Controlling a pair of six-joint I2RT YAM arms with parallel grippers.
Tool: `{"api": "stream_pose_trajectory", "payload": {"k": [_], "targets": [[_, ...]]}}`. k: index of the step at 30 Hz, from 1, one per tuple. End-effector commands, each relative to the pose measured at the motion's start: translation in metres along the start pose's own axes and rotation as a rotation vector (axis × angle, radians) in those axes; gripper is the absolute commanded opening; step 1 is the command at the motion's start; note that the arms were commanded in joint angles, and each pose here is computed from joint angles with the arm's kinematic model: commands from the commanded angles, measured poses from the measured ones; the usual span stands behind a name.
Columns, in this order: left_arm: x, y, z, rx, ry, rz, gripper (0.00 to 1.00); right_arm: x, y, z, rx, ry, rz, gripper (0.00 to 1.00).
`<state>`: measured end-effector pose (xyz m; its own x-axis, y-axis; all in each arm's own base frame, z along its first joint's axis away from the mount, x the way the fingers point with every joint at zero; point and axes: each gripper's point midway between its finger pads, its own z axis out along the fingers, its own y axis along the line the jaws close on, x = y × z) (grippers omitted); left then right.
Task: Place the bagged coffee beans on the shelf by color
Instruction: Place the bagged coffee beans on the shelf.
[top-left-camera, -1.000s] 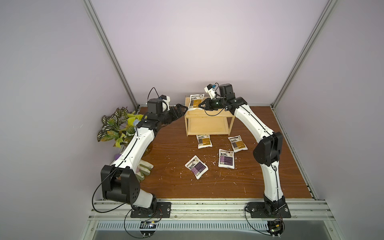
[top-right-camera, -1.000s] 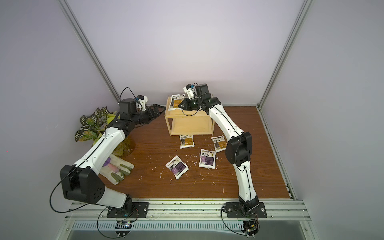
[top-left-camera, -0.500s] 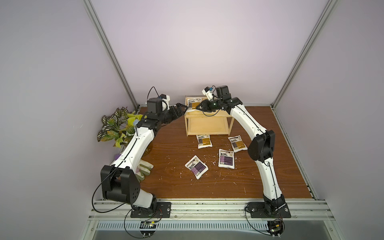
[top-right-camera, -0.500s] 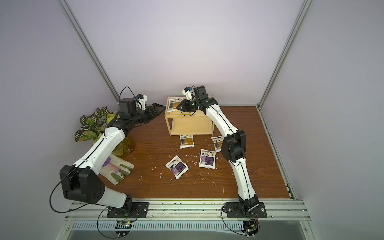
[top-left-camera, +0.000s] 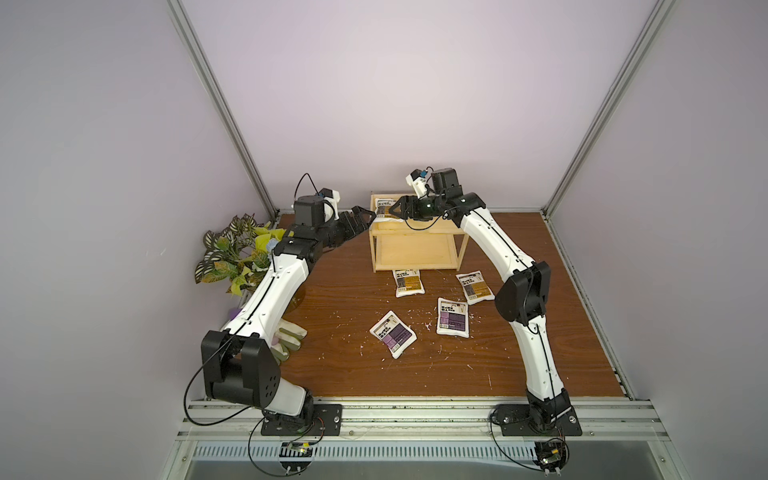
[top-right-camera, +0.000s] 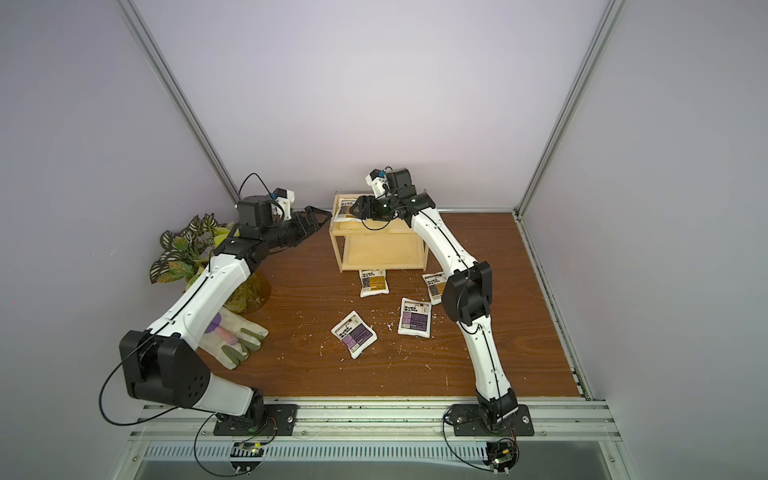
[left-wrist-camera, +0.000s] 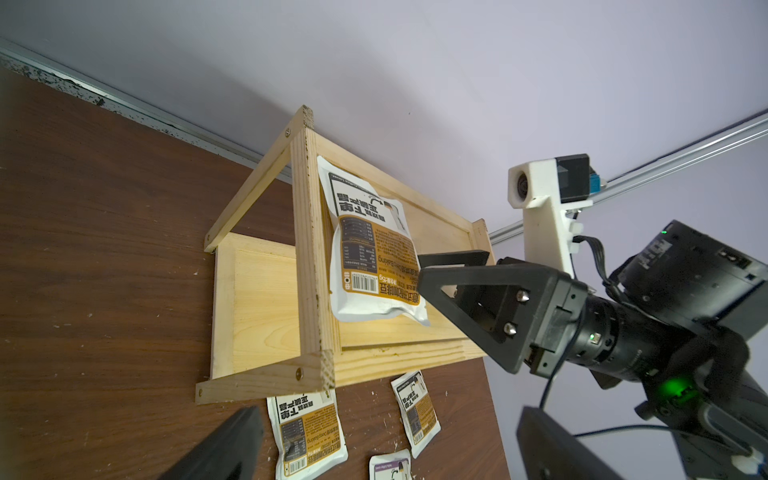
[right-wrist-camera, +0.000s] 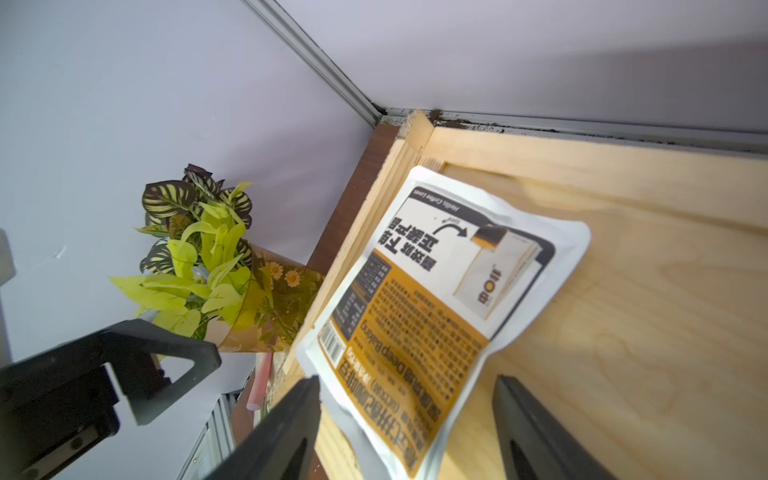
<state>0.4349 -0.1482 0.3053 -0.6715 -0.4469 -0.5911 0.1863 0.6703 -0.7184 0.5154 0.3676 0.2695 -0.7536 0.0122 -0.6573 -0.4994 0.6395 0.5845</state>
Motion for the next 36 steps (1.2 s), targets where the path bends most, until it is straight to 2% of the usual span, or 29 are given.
{"api": "stream_pose_trajectory", "payload": {"k": [1, 15, 36], "targets": [[-0.014, -0.009, -0.004, 0.027, -0.041, 0.026, 1.00, -0.025, 0.014, -0.025, 0.029, -0.078, -0.020, 0.73], [-0.010, -0.005, -0.003, 0.021, -0.035, 0.021, 1.00, -0.032, 0.020, -0.011, -0.048, -0.094, 0.028, 0.73], [-0.008, -0.004, -0.002, 0.022, -0.033, 0.017, 1.00, -0.030, 0.027, -0.005, -0.079, -0.090, 0.045, 0.73]]}}
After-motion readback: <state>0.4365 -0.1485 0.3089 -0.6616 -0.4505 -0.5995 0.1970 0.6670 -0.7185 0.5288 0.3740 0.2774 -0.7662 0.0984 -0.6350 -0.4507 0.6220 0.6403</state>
